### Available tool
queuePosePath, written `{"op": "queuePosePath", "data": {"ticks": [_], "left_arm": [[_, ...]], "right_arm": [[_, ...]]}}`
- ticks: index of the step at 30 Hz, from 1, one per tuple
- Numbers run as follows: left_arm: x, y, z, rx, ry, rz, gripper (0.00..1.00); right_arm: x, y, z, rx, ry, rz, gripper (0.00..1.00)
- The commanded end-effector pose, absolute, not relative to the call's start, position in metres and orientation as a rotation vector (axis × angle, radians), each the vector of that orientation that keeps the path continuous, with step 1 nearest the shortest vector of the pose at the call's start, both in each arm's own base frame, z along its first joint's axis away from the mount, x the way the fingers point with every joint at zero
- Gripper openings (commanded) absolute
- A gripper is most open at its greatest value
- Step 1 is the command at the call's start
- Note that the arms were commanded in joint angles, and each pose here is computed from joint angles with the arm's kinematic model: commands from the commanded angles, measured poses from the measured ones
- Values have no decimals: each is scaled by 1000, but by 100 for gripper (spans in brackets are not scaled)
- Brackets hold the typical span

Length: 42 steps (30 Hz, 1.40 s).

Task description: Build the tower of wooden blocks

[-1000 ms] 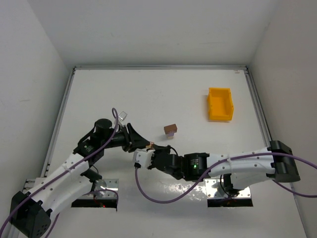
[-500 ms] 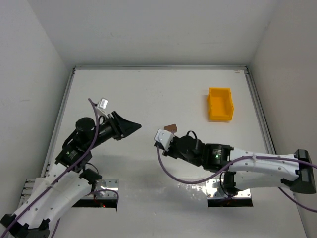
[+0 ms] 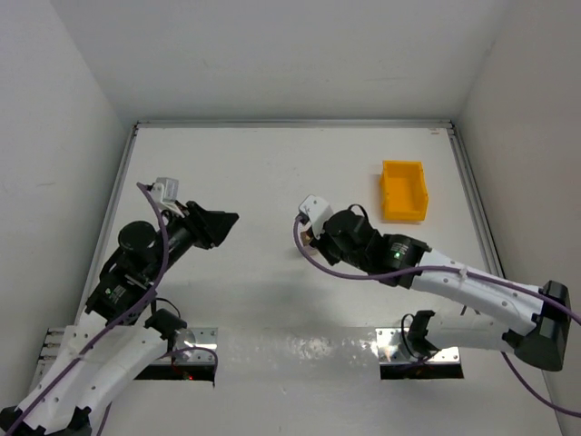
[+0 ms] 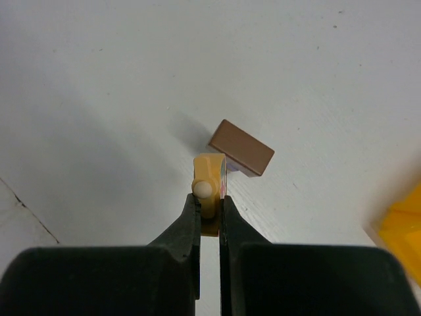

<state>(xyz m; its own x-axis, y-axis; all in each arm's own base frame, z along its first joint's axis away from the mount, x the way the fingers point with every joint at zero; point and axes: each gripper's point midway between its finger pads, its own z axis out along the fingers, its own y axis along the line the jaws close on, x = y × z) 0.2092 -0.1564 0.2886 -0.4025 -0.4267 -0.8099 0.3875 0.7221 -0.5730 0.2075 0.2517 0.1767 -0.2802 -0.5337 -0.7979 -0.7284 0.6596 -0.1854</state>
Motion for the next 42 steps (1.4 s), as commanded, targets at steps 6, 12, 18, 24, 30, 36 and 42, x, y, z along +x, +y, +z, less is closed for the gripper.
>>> {"op": "queuePosePath", "data": {"ticks": [6, 12, 18, 24, 30, 36, 42], "left_arm": [[241, -128, 295, -11, 1707, -599, 41], [253, -123, 274, 0, 1750, -515, 40], [254, -113, 271, -25, 1756, -459, 39], [257, -108, 268, -43, 1760, -445, 38], [260, -107, 264, -44, 1773, -443, 38], [261, -108, 262, -47, 1780, -448, 38], [262, -107, 262, -48, 1781, -445, 38]], "right_arm": [[243, 248, 189, -806, 2074, 402, 0], [254, 252, 188, -813, 2098, 414, 0], [263, 257, 176, -810, 2149, 429, 0], [264, 255, 165, -798, 2189, 443, 0], [268, 252, 157, -790, 2214, 437, 0], [265, 256, 156, -801, 2219, 471, 0], [267, 256, 151, -802, 2235, 461, 0]]}}
